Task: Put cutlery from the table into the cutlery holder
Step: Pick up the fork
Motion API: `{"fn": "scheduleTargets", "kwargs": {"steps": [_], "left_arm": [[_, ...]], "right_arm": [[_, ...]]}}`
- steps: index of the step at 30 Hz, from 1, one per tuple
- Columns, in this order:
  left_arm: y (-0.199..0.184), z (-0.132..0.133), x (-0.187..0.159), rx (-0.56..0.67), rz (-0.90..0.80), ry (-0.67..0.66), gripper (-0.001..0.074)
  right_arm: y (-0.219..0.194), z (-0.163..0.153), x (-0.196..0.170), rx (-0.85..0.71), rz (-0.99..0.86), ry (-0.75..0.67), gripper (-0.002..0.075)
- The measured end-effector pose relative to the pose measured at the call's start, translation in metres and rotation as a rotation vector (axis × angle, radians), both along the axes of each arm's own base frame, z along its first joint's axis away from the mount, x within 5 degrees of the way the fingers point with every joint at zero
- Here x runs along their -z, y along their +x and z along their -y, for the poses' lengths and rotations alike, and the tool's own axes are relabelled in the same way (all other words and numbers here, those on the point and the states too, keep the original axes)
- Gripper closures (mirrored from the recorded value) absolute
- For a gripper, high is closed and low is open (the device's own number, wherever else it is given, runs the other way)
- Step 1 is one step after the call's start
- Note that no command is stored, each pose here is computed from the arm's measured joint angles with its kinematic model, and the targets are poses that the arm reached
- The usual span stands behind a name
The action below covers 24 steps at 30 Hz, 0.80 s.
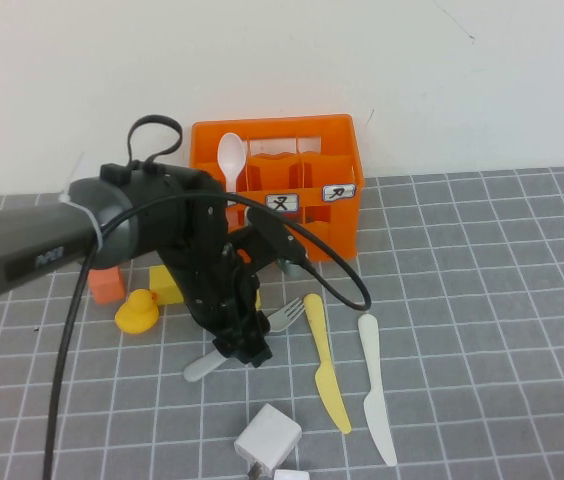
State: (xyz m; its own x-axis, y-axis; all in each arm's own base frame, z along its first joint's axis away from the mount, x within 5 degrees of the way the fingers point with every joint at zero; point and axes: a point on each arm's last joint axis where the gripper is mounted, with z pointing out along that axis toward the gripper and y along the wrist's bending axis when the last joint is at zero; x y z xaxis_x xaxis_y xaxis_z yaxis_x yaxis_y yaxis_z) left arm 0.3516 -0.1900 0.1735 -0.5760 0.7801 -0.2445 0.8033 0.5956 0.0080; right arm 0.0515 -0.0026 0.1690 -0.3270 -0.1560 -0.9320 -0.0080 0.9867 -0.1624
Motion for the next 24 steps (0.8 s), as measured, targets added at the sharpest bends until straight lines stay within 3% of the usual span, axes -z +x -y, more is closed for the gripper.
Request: {"fn": "scheduleTargets", "kwargs": {"steps": [16,19,24], "left_arm": [[0.018,0.008,0.029,-0.035,0.024,-0.009,0.0401],[0.02,0.009,0.03,-0.041,0.038,-0.016,0.0433],[0.019,0.008,0.036,-0.039,0.013,-0.003,0.0568]], "right_arm": [[0.0,0.0,0.0,0.0,0.0,0.0,0.0729],[0.0,0.0,0.0,0.0,0.0,0.0,0.0729],[0.0,0.0,0.0,0.0,0.0,0.0,0.0729]]}}
